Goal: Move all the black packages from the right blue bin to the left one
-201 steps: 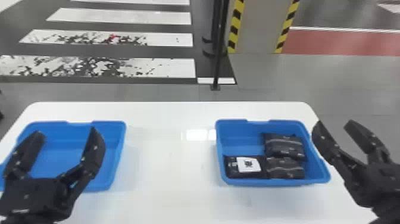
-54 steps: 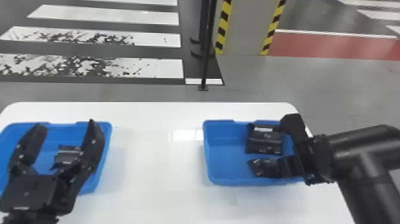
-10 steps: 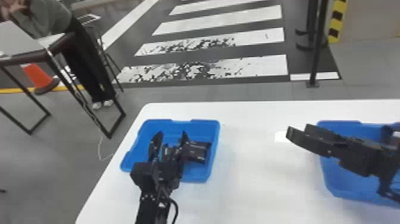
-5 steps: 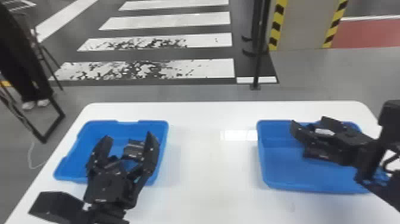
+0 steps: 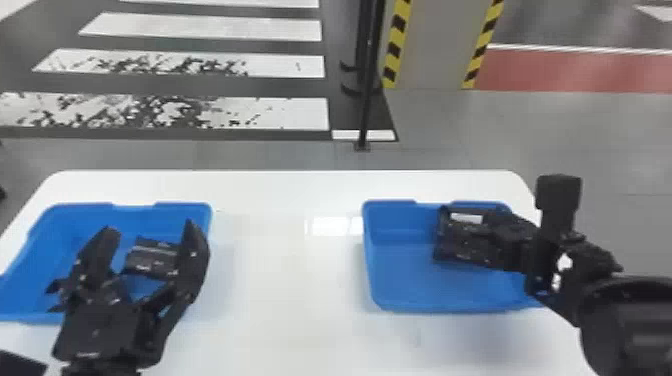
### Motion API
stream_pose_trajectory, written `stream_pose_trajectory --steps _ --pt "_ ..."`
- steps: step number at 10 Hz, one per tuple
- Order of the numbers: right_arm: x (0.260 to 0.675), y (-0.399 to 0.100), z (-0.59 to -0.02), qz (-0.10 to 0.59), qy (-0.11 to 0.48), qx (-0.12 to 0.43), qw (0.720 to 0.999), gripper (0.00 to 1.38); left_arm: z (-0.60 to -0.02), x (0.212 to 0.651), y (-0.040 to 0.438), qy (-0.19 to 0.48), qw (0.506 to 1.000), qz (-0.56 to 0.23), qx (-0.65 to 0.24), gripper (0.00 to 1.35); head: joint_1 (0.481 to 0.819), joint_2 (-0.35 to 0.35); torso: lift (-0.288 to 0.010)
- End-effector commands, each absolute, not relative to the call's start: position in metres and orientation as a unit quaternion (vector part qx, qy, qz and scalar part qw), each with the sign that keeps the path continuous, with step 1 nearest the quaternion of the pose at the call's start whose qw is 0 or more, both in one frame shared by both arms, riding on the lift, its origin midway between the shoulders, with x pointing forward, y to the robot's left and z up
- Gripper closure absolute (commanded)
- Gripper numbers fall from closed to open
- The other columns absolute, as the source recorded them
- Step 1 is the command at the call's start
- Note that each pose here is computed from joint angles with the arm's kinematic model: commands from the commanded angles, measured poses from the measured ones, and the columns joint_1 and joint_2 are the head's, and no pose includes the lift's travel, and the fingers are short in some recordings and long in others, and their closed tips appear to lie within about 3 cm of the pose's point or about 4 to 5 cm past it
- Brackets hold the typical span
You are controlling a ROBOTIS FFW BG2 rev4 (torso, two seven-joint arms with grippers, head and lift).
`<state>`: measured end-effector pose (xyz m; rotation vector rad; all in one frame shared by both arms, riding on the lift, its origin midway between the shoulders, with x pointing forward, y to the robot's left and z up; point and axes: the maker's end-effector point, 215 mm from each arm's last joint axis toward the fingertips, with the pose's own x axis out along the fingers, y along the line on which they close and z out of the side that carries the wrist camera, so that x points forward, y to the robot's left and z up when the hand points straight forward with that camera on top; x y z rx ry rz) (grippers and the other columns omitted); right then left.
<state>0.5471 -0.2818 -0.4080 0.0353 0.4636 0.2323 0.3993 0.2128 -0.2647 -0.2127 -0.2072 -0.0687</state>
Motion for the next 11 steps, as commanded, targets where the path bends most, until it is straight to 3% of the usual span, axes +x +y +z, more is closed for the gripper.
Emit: stream_pose_trajectory --steps 1,4,11 --pt "0.544 -0.288 -0.422 0.106 0.259 0.011 0.960 0.09 -0.265 0.399 0.212 -0.103 0.988 -0.035 -0.108 0.11 0.695 -0.080 -0.132" --pt "0.539 -0.298 -0.455 0.093 0.296 0.025 0.950 0.09 -0.267 0.399 0.212 -0.099 0.988 -0.037 -0.109 0.11 0.695 -0.095 -0.132" --pt "0.530 -0.288 -0.483 0.094 0.311 0.065 0.943 0.10 -0.267 0.402 0.211 -0.099 0.988 -0.041 -0.111 0.11 0.695 -0.098 -0.132"
